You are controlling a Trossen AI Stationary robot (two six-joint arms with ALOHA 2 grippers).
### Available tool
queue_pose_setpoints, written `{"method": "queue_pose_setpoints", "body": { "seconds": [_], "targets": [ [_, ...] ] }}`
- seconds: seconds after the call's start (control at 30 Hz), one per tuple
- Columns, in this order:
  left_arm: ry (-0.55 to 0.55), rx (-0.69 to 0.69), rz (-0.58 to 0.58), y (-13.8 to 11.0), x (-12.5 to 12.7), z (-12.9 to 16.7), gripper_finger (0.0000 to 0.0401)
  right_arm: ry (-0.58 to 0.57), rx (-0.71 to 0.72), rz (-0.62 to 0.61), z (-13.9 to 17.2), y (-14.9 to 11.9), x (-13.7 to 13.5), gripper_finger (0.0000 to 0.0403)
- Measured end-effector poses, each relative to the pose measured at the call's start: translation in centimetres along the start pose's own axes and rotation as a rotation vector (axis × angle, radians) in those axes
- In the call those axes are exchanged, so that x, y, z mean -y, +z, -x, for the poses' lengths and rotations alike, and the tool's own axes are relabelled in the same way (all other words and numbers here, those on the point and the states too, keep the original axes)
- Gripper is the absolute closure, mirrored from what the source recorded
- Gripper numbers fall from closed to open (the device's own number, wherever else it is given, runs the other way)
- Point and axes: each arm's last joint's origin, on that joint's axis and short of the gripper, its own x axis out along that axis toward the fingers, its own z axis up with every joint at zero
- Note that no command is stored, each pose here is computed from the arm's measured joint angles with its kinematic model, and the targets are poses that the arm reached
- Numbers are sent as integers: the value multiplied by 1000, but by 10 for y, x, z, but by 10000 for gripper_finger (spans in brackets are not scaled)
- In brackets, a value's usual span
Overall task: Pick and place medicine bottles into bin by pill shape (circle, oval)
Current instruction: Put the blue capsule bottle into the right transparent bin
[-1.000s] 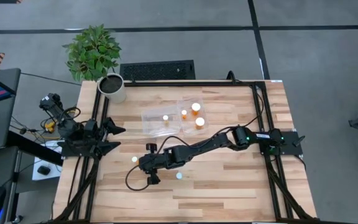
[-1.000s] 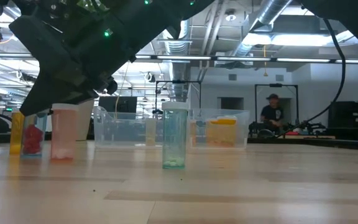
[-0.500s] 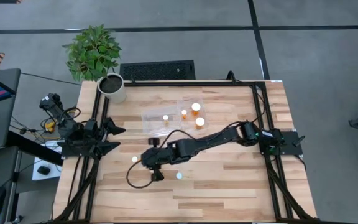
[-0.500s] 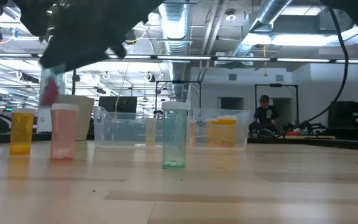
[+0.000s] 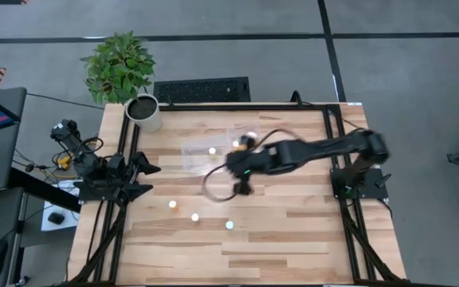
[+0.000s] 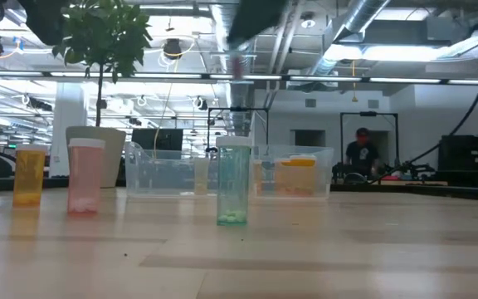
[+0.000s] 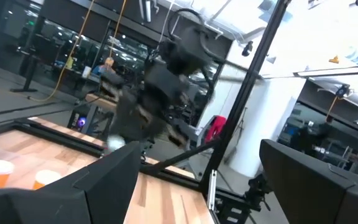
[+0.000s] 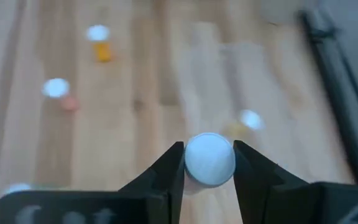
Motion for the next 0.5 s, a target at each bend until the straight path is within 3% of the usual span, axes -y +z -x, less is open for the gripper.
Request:
{"method": "queue_pose_setpoints", "body": {
  "seconds": [0.1, 0.2, 0.3, 0.5],
  "targets": [
    [1, -3, -15, 0, 0, 0, 79, -80, 14, -92, 24, -31, 24, 281],
    [4, -3, -29, 0, 0, 0, 79, -141, 91, -179, 28, -59, 40, 281],
    [12, -1, -29, 0, 0, 0, 79, -164, 185, -242, 23, -80, 51, 280],
    [13, 2, -8, 0, 0, 0, 79, -216, 184, -291, -11, -103, 65, 280]
  ]
}}
